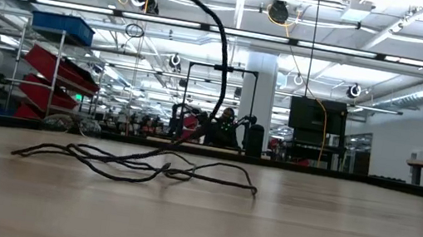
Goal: Coil cords
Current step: Coil the black wire onto the spool
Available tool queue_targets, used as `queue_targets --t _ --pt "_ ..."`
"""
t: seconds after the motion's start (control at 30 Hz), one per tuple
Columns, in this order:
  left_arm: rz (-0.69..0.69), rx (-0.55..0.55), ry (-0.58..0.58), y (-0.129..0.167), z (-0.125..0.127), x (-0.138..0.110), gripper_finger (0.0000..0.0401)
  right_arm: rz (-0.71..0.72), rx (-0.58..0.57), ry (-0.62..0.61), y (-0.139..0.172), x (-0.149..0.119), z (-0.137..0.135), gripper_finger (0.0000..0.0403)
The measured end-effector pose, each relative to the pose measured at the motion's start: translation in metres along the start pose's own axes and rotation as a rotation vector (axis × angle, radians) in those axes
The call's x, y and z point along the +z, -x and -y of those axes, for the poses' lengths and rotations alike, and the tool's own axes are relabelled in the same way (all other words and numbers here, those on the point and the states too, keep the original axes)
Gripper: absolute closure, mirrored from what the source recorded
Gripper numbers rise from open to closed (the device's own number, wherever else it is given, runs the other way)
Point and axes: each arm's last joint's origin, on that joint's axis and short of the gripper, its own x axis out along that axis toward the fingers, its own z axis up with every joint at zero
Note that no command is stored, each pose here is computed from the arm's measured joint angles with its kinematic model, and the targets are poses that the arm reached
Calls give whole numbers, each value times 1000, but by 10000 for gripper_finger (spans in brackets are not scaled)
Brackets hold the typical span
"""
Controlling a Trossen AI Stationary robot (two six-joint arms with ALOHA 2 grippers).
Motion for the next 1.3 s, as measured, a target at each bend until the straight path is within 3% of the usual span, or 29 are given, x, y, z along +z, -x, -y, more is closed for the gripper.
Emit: queue_targets --t 0.3,0.43,0.73,0.97,1.3 --pt "-29 -38 -40 4 19 -28 257 24 51 -16 14 8 8 403" --pt "-38 -71 -64 15 27 -37 257 40 130 -28 24 13 11 403" --pt "33 -168 -293 27 48 -47 260 81 377 -38 48 23 13 403" --pt "-4 -196 -350 6 52 -63 260 108 416 -44 62 26 13 403" --pt "17 -156 -405 5 52 -65 260 112 429 -39 67 27 12 403"
